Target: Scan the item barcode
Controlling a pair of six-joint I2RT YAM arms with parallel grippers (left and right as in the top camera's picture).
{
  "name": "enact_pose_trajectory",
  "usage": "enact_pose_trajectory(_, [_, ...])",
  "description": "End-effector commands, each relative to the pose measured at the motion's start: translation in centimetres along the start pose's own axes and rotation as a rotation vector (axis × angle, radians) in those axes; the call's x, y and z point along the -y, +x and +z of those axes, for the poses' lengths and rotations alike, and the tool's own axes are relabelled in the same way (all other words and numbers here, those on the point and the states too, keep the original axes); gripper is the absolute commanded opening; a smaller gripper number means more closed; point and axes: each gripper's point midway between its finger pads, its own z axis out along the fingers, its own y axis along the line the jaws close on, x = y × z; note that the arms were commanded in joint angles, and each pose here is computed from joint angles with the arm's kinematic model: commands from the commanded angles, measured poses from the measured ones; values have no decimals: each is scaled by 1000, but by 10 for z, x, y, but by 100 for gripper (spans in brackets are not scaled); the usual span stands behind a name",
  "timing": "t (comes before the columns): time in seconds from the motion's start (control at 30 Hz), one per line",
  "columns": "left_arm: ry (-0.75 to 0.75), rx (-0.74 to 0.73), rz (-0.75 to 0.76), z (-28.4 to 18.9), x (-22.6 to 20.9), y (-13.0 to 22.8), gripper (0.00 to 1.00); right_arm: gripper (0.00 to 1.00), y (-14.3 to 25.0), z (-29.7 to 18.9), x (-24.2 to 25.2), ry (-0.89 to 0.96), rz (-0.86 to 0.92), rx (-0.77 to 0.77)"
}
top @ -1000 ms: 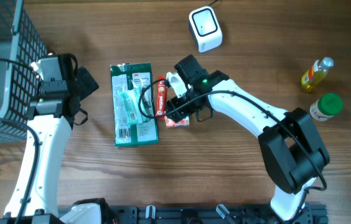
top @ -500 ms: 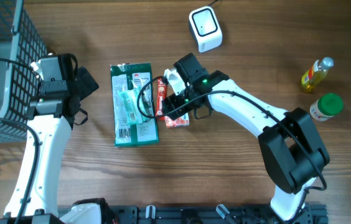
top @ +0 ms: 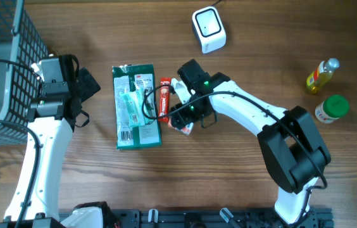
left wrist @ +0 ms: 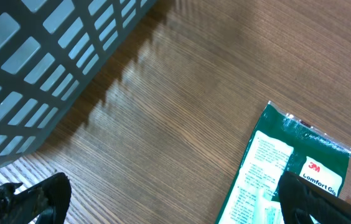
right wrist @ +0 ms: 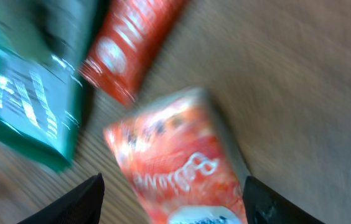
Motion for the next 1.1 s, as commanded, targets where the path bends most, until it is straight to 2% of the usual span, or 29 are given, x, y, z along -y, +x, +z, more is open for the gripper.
enact_pose_trajectory(0.0, [-10, 18, 4, -3, -3, -6, 100, 72, 11, -13, 7, 48, 105, -31])
enact_pose_trajectory(0.17, [-10, 18, 4, -3, -3, -6, 100, 73, 25, -20, 0, 22, 121, -80])
enact_pose_trajectory(0.43, [-10, 17, 4, -3, -3, -6, 100, 73, 0, -36, 1, 14, 111, 16])
enact_pose_trajectory(0.47, [-10, 17, 4, -3, -3, -6, 100, 78, -3, -36, 2, 13, 110, 28])
enact_pose_trajectory(0.5, [-10, 17, 4, -3, -3, -6, 100, 100, -7, -37, 4, 12, 111, 41])
enact_pose_trajectory(0.63, [-10, 18, 4, -3, -3, -6, 100, 100, -14, -39, 9, 11, 115, 72])
enact_pose_trajectory(0.77, [-10, 17, 4, -3, -3, -6, 100, 42, -15, -38, 18, 50, 121, 82])
enact_pose_trajectory(0.8, [-10, 17, 4, -3, -3, -6, 100, 32, -14, -38, 20, 61, 122, 79])
enact_pose_trajectory(1.07, [-10, 18, 4, -3, -3, -6, 100, 33, 2, -25, 24, 64, 131, 42])
